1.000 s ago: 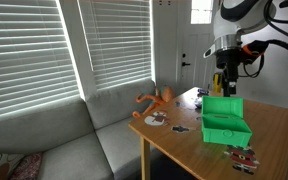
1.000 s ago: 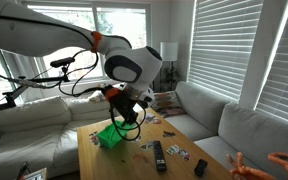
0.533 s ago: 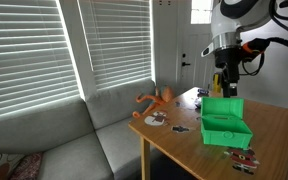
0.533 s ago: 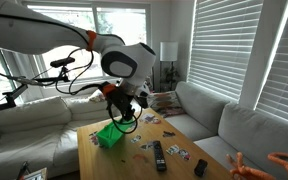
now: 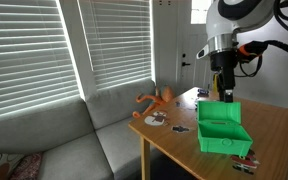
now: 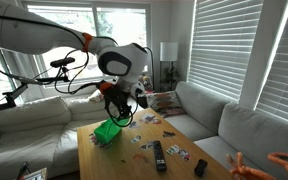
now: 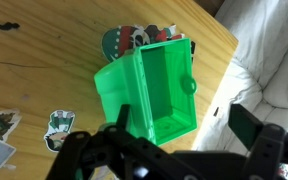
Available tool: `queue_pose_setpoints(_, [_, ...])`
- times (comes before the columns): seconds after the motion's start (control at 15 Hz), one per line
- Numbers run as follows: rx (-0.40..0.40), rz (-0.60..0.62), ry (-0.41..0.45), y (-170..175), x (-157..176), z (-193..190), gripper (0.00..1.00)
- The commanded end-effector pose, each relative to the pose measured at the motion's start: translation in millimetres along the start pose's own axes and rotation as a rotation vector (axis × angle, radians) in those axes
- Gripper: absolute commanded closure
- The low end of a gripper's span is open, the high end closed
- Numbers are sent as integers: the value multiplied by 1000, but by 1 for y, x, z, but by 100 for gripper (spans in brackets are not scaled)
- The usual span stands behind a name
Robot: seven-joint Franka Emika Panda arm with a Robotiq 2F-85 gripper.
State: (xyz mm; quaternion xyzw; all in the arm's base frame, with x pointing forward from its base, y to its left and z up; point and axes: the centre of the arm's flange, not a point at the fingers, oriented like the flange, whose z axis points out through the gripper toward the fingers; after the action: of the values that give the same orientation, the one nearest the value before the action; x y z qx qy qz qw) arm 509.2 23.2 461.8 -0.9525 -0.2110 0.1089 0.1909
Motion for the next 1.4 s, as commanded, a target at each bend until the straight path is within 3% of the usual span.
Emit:
queue_pose_setpoints(0.0, [-62,8,7,-21,-9,6,0])
queue_pose_setpoints(1.33, [-96,-82,-13,-76,-13,17,0])
